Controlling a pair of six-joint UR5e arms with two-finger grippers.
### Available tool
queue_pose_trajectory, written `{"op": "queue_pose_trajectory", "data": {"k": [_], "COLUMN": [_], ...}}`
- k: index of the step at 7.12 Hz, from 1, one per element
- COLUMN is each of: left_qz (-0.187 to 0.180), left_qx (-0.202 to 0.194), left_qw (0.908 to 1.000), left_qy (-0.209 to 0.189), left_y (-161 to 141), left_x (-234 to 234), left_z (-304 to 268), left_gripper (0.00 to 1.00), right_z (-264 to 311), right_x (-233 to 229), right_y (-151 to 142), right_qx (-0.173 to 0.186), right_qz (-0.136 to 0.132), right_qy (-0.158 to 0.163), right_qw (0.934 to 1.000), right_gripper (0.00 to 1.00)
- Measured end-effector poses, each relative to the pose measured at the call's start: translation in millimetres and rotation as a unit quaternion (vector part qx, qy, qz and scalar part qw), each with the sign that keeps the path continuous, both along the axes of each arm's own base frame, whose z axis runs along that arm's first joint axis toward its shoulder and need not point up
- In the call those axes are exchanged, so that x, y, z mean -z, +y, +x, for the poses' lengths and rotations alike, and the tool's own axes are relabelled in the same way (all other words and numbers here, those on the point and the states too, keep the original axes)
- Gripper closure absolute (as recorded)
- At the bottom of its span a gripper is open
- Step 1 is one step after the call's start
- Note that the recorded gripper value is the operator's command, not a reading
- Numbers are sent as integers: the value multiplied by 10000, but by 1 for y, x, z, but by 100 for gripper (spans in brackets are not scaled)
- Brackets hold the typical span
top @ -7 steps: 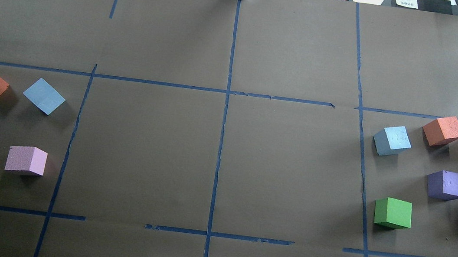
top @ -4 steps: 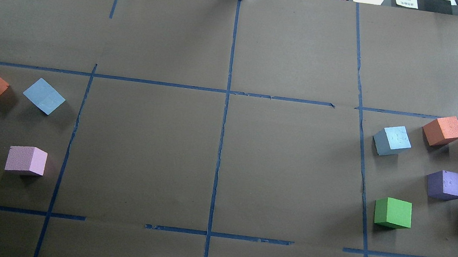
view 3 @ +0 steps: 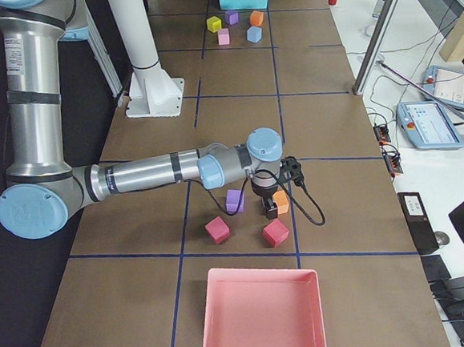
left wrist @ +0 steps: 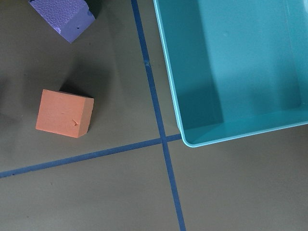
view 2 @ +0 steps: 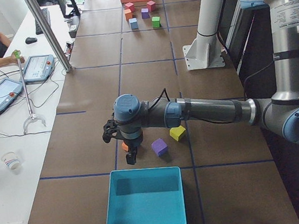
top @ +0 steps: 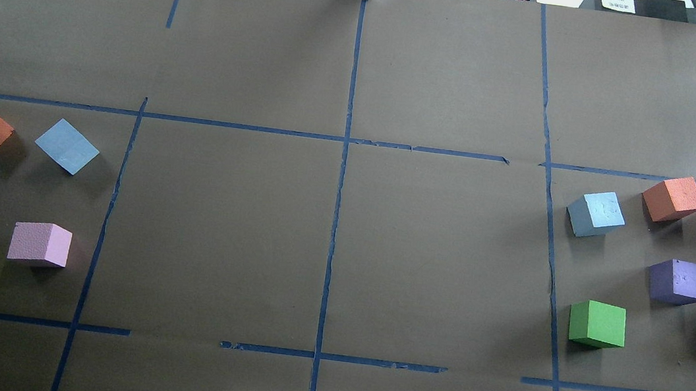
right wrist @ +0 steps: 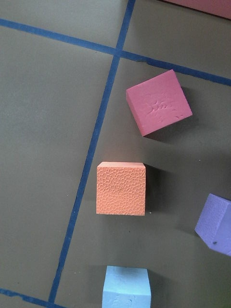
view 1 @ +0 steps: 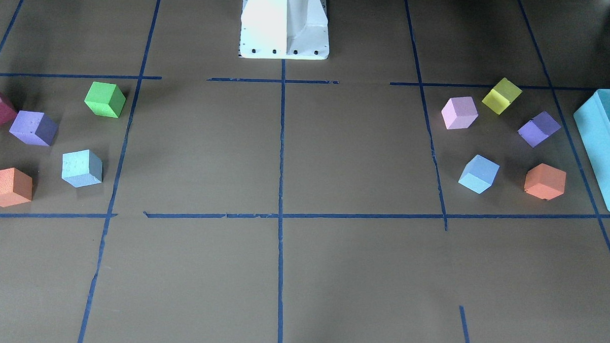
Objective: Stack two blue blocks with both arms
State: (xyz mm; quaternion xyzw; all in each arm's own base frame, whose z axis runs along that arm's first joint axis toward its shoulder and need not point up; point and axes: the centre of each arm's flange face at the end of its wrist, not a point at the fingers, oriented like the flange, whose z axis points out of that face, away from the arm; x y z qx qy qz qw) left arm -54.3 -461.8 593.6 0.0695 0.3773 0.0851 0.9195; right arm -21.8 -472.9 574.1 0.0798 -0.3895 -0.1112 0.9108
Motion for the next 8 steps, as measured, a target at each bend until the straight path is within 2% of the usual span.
{"op": "queue_pose_trajectory", "data": {"k": [3, 4, 6, 7, 8], "left_qz": [57, 79, 104, 106, 107], "left_qx": [-5, -5, -5, -5, -5], "left_qw": [10000, 10000, 9999, 9999, 9999], "left_qy": [15, 17, 18, 18, 18], "left_y": [0, 0, 0, 0, 0], "left_x": [5, 7, 9, 9, 9], "left_z": [0, 0, 0, 0, 0], "left_gripper": [0, 0, 0, 0, 0], "right_z": [-26, -51, -125, -166, -201], "right_x": [12, 26, 71, 87, 97], "right_y": [-6, -11, -18, -17, -16], "right_qx": [107, -26, -704, -887, -930], "right_qz": [-18, -90, -366, -405, -326], "right_qy": [-55, -155, -498, -542, -486], "right_qw": [9999, 9998, 9956, 9938, 9939], "right_gripper": [1, 1, 1, 2, 2]}}
